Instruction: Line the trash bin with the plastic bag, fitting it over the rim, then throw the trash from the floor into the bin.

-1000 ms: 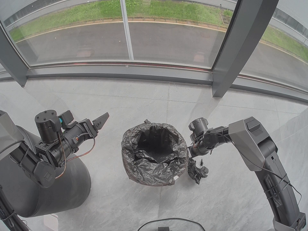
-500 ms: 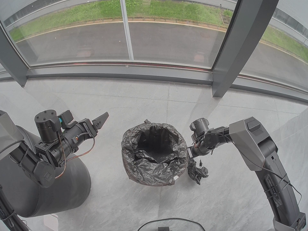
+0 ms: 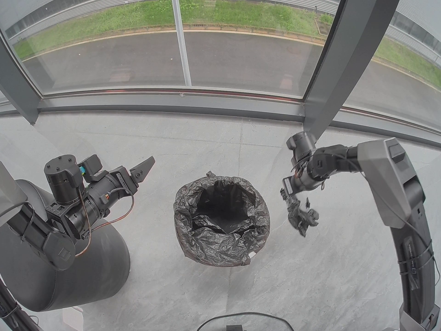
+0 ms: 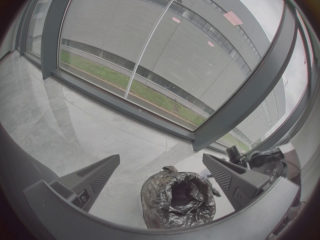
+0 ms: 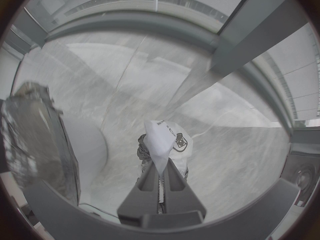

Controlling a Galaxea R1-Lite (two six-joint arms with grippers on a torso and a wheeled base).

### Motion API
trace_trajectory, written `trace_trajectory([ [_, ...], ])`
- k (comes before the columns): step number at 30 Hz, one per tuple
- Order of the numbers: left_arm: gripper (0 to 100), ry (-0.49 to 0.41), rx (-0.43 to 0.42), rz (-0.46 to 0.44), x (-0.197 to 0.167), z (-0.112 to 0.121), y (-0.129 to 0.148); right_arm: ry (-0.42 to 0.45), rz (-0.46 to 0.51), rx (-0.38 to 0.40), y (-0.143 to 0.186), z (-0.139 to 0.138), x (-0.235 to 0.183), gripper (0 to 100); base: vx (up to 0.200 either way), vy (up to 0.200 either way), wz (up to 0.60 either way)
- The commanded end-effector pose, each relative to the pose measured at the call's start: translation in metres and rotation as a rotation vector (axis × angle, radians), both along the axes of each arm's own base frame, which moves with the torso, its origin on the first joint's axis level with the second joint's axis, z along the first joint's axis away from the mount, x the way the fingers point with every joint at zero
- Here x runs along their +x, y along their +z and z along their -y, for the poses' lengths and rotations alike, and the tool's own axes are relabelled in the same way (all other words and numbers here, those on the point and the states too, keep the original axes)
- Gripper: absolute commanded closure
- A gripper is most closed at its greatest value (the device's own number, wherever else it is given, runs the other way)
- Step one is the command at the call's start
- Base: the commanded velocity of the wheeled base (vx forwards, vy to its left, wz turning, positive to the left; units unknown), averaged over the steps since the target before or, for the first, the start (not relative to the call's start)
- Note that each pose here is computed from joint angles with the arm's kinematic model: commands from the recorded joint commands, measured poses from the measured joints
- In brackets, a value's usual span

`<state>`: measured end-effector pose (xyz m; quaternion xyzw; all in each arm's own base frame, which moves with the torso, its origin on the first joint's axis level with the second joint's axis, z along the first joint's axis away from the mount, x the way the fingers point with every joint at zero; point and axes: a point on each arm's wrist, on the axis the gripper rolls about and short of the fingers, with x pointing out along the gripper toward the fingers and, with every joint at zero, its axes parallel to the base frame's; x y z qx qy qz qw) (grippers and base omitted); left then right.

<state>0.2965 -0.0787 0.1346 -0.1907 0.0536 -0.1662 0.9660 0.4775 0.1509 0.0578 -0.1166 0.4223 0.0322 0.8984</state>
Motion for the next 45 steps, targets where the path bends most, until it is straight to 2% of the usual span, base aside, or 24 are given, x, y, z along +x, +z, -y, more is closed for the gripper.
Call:
trace_trajectory([
  [1, 0, -0.016, -0.008, 0.032, -0.011, 0.003, 0.011, -0.097, 0.251, -0.024, 0.133, 0.032, -0.030, 100, 0.000, 0.000, 0.00],
  [4, 0, -0.016, -0.013, 0.050, -0.016, 0.001, 0.017, -0.054, 0.377, 0.055, 0.202, 0.023, -0.072, 100, 0.000, 0.000, 0.00],
  [6, 0, -0.016, -0.014, 0.054, -0.017, 0.001, 0.019, 0.017, 0.398, 0.090, 0.225, 0.002, -0.099, 100, 0.000, 0.000, 0.00],
  [8, 0, -0.016, -0.016, 0.060, -0.017, 0.001, 0.020, 0.079, 0.354, 0.097, 0.227, -0.019, -0.121, 100, 0.000, 0.000, 0.00],
  [10, 0, -0.013, -0.016, 0.061, -0.017, 0.000, 0.021, 0.170, 0.297, 0.110, 0.222, -0.052, -0.148, 100, 0.000, 0.000, 0.00],
  [15, 0, -0.010, -0.016, 0.069, -0.019, -0.002, 0.023, 0.310, 0.266, 0.179, 0.219, -0.110, -0.194, 100, 0.000, 0.000, 0.00],
  [17, 0, -0.013, -0.016, 0.066, -0.020, -0.001, 0.023, 0.345, 0.249, 0.193, 0.215, -0.124, -0.204, 100, 0.000, 0.000, 0.00],
  [21, 0, -0.016, -0.014, 0.064, -0.020, 0.000, 0.022, 0.348, 0.192, 0.182, 0.186, -0.146, -0.198, 100, 0.000, 0.000, 0.00],
  [26, 0, -0.012, -0.013, 0.061, -0.019, -0.001, 0.021, 0.340, 0.210, 0.205, 0.143, -0.178, -0.175, 100, 0.000, 0.000, 0.00],
  [30, 0, -0.013, -0.012, 0.057, -0.018, -0.001, 0.020, 0.356, 0.182, 0.173, 0.107, -0.196, -0.166, 100, 0.000, 0.000, 0.00],
  [34, 0, -0.013, -0.012, 0.058, -0.019, -0.001, 0.020, 0.354, 0.158, 0.152, 0.086, -0.204, -0.158, 100, 0.000, 0.000, 0.00],
  [40, 0, -0.013, -0.011, 0.055, -0.019, -0.001, 0.019, 0.328, 0.132, 0.124, 0.065, -0.201, -0.144, 100, 0.000, 0.000, 0.00],
  [45, 0, -0.012, -0.011, 0.054, -0.019, -0.001, 0.019, 0.300, 0.137, 0.123, 0.058, -0.197, -0.130, 100, 0.000, 0.000, 0.00],
])
